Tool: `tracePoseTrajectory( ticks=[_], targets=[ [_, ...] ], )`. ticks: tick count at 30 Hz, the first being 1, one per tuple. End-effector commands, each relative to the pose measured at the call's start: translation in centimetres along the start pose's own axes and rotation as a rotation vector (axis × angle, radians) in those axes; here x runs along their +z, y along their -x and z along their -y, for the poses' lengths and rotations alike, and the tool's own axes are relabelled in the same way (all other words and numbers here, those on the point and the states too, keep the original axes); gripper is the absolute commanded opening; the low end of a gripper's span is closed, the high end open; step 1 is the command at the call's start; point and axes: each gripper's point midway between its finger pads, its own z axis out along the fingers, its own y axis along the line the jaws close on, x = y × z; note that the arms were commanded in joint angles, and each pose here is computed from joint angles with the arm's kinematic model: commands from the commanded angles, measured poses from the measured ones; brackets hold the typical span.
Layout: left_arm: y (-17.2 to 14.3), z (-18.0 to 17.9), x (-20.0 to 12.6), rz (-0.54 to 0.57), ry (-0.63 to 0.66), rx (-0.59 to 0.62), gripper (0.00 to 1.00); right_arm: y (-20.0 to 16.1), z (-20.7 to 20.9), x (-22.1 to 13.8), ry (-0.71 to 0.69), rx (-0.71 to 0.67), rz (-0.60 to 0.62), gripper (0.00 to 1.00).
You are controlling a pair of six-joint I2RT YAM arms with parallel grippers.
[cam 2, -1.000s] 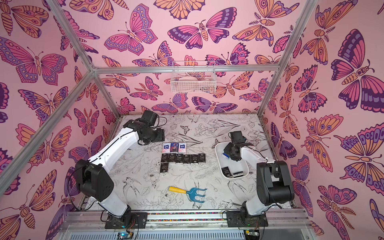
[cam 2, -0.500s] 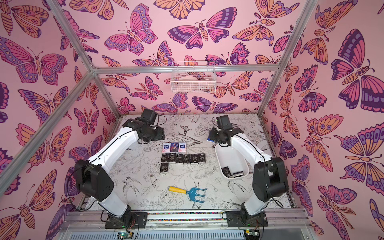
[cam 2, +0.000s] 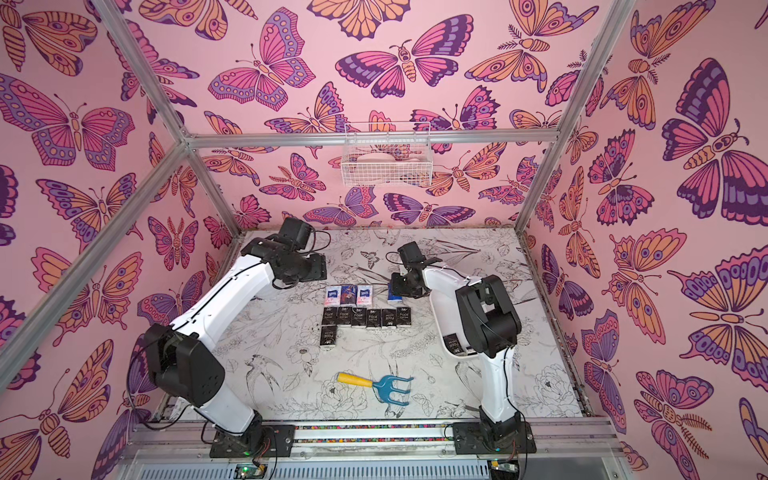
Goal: Take the pocket tissues out of the storage box
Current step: Place the pocket tissues at the center of the board, then move the pocket tissues to the center of the board.
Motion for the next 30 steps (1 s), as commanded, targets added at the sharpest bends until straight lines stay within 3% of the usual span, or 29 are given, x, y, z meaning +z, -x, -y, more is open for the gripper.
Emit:
tracePoseTrajectory(
  ticks=[1,6,16,22,30],
  targets=[
    [-0.6,-0.8,-0.3,-0.007,0.034,0.013,0.74,0.9,-2.2,0.2,0.053,-0.063,0.019,0.45],
    [-0.6,-1.2,-0.3,-0.009,0.041,0.008,0.74,1.2,-2.2,-1.0,0.035,-0.05,0.046,0.54],
    [-0.8,-1.2,-0.5,-0.01,0.035,-0.002,0.73,2.1,-1.5,-3.3,0.033,-0.003,0.083,0.57],
    [-0.9,-1.2,-0.7,-0.008,0.033,-0.003,0.74,1.0,-0.6,-2.2,0.019,0.023,0.053,0.46],
    [-1.2,-1.1,-0.4,-0.02,0.029,-0.012,0.73,0.1,0.0,-0.2,0.017,0.049,0.011,0.41]
  ],
)
